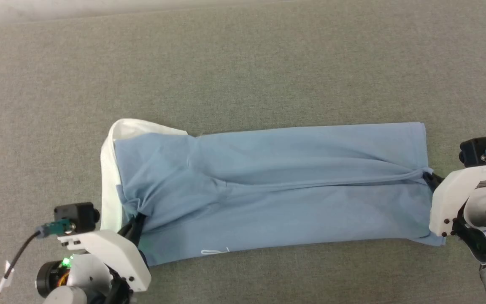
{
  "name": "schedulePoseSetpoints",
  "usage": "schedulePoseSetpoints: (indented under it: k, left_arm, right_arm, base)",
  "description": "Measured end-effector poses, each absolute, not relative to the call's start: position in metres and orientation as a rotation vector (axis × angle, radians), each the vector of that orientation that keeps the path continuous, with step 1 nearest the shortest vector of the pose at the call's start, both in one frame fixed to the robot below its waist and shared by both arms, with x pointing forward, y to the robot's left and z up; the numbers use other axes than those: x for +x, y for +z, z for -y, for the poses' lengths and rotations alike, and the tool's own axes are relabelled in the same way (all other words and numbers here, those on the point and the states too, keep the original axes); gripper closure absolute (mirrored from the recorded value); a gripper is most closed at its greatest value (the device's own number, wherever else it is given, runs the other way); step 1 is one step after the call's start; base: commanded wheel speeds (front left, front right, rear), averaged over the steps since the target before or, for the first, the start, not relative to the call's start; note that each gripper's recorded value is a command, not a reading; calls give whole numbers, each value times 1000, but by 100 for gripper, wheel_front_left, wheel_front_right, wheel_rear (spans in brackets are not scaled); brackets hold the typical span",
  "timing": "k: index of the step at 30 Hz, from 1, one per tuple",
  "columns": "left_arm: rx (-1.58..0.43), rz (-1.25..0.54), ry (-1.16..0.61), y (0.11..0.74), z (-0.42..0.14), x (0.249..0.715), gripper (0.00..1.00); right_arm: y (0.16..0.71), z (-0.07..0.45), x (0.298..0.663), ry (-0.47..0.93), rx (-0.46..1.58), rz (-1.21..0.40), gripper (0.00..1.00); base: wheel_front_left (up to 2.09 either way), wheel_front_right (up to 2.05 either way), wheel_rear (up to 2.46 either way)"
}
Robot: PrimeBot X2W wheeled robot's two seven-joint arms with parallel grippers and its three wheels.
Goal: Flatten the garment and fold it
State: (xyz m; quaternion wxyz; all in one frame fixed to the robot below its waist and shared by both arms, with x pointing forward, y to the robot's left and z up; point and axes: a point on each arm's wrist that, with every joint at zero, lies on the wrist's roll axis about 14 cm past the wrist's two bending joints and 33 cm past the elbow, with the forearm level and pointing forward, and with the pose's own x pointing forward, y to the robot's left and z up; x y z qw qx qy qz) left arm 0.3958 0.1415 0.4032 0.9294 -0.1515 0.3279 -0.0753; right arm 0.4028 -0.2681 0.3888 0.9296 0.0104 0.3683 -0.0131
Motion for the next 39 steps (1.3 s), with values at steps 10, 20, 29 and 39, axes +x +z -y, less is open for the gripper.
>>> schedulePoseSetpoints:
  k: [10, 20, 29, 39]
  left_arm:
    - [-328, -657, -144, 391, -140, 392, 0]
    - [-331, -392, -94, 431, -148, 392, 0]
    - [-172, 7, -19, 498, -174, 400, 0]
    - [-72, 207, 45, 553, -184, 410, 0]
  right_arm:
    - [379, 263, 393, -36, 72, -808, 0]
    - [408, 262, 378, -84, 157, -607, 0]
    - [453, 262, 385, -130, 198, -345, 0]
    - [446, 266, 391, -181, 260, -354, 0]
  base:
    - [0, 0, 0]
    - [0, 0, 0]
    - [0, 0, 0]
    - [0, 0, 0]
